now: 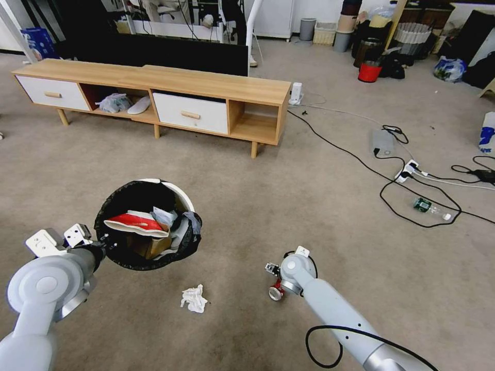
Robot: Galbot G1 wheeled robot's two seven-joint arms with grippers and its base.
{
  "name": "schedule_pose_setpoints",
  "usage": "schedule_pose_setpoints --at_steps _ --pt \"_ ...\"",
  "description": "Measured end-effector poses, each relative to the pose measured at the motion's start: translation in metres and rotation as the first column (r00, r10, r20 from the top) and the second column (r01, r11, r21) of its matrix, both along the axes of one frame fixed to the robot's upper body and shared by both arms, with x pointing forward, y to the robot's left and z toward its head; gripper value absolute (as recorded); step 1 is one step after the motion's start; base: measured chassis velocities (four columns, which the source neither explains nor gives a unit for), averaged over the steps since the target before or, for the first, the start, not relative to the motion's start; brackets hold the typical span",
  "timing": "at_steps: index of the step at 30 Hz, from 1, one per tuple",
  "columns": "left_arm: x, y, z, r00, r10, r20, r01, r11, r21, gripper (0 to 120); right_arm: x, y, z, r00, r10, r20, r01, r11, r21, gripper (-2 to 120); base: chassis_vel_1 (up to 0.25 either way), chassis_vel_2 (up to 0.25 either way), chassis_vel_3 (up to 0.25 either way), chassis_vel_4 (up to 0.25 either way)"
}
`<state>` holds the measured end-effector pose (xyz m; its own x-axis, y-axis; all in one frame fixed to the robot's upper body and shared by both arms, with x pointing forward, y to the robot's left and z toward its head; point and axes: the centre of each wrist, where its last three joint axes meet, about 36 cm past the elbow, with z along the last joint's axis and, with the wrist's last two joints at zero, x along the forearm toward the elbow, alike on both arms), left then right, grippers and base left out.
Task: Pick up the trash bin and place the garbage on the floor into it.
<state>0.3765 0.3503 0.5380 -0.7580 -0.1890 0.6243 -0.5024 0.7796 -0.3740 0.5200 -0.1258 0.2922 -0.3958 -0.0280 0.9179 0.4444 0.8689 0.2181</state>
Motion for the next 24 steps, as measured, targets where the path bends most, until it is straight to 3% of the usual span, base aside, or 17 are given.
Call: schedule_pose_setpoints --at_steps 19,24 --pt "-0.004 0.001 0.000 1.000 0.002 0.000 -0.002 1.000 -0.002 0 -0.002 0.008 -0.022 1.000 0.002 -0.010 -0.002 1.000 -0.030 99 0.000 0.000 0.000 0.000" --pt "-0.004 0.002 0.000 1.000 0.002 0.000 -0.002 1.000 0.000 0 -0.002 0.005 -0.022 1.000 0.000 -0.005 -0.001 0.999 -0.037 89 0.000 0.000 0.000 0.000"
